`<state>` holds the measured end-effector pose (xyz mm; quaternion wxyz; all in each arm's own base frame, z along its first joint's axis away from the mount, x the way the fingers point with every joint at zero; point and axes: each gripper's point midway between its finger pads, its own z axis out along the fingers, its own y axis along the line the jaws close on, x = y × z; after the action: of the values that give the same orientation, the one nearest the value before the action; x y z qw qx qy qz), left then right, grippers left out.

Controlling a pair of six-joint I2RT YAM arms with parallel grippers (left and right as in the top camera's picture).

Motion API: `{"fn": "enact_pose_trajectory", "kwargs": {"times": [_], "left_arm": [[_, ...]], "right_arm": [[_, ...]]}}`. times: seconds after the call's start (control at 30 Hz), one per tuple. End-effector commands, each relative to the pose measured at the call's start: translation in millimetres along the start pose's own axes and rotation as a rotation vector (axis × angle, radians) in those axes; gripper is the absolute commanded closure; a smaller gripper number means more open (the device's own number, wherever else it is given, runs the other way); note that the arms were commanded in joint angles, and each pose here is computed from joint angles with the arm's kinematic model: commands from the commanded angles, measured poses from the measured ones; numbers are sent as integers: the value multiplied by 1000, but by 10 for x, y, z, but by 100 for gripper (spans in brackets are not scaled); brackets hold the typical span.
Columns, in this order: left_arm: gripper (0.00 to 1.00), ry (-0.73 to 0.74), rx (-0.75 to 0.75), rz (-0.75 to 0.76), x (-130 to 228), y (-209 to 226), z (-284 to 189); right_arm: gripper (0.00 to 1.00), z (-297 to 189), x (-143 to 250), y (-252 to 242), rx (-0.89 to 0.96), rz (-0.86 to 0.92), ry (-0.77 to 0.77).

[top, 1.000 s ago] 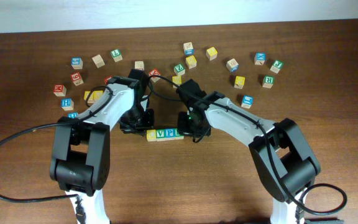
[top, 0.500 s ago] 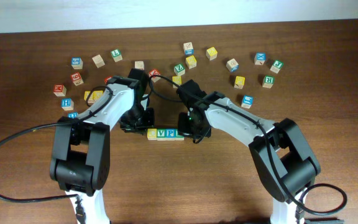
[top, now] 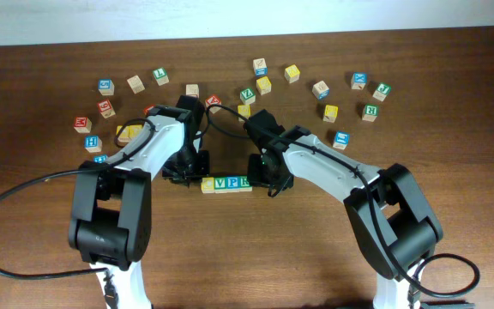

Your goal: Spell out CVPR

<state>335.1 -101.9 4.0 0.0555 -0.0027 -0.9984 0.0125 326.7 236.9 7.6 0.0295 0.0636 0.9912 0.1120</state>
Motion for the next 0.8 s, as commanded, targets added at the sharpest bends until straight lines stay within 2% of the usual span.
{"fn": "enact_pose_trajectory", "kwargs": {"times": [0.0, 0.1, 0.33, 0.5, 0.53, 0.57, 0.63, 0.77], "left_arm": [[79, 15, -3, -4, 29, 6, 43], [75, 12, -39, -4, 28, 70, 41], [72, 8, -46, -24, 1, 92, -15], [75, -54, -55, -23, -204, 69, -274], [77, -81, -49, -27, -277, 48, -319], [86, -118, -36, -72, -366, 23, -337], [86, -134, -29, -105, -404, 11, -341], [100, -143, 41, -124, -447, -113, -346]], "right_arm": [[57, 29, 35, 2, 10, -3, 6], [57, 29, 37, -20, 21, -2, 5], [55, -4, 36, -60, 43, -2, 10], [52, -134, 5, -305, 92, 12, 65], [52, -146, -25, -368, 95, -8, 70], [53, -169, -67, -482, 104, 15, 77], [54, -187, -101, -576, 111, 39, 82], [54, -186, -131, -589, 109, 37, 74]]}}
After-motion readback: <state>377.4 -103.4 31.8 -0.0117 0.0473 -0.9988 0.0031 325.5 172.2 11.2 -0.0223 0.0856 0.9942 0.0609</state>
